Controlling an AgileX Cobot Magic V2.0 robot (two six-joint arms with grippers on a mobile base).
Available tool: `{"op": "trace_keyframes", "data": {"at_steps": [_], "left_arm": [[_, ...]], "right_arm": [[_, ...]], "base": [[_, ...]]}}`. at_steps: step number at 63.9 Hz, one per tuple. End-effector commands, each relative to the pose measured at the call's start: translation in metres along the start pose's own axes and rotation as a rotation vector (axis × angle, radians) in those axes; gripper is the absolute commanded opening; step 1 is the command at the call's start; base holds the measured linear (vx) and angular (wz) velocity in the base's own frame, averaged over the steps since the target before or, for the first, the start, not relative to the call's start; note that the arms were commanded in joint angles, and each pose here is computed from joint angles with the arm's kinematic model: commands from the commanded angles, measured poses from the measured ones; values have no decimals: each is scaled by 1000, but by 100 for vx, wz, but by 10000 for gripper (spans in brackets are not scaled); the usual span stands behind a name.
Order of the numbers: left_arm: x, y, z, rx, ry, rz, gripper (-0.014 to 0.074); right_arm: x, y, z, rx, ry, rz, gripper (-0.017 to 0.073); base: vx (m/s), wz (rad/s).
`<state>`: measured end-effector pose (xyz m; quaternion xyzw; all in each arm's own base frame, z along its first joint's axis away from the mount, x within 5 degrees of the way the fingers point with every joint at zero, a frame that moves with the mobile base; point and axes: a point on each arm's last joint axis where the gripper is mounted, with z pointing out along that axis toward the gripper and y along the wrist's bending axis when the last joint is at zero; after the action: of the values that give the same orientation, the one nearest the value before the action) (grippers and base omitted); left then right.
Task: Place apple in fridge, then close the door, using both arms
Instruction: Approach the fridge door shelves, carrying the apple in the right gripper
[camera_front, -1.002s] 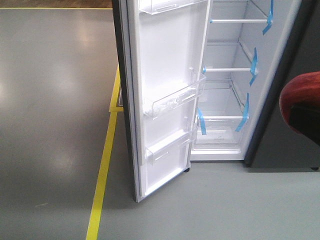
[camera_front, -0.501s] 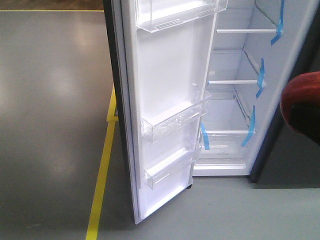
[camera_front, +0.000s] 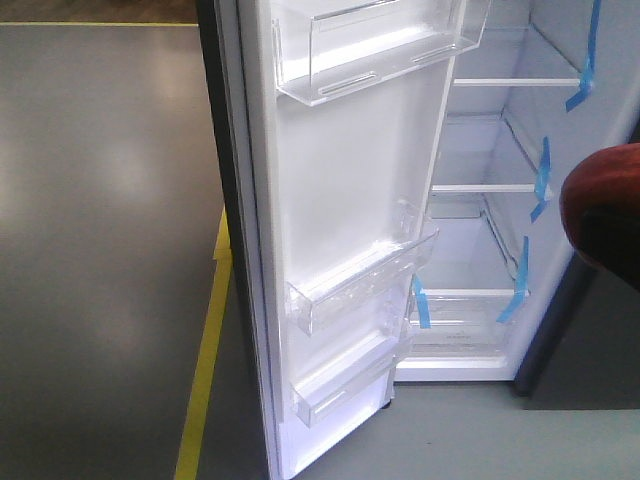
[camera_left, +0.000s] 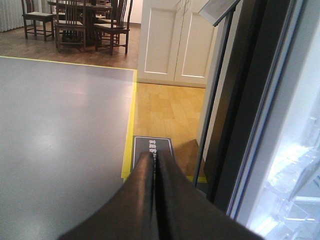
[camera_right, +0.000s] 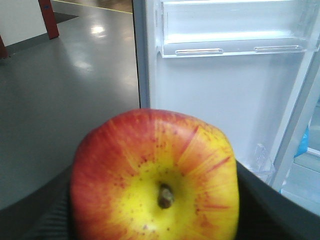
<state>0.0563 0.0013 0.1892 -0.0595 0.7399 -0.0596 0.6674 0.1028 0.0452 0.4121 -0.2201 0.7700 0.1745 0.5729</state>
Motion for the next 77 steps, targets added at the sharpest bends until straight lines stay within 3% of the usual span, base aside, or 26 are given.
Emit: {"op": "trace_keyframes", "data": {"at_steps": [1,77], "left_arm": [[1,-2,1,28,-52,2,-6],[1,-2,1,28,-52,2,-6]], "right_arm": [[-13,0,-4,19,-89,13,-6],[-13,0,-4,19,-89,13,-6]], "base": [[15,0],[6,0]]}}
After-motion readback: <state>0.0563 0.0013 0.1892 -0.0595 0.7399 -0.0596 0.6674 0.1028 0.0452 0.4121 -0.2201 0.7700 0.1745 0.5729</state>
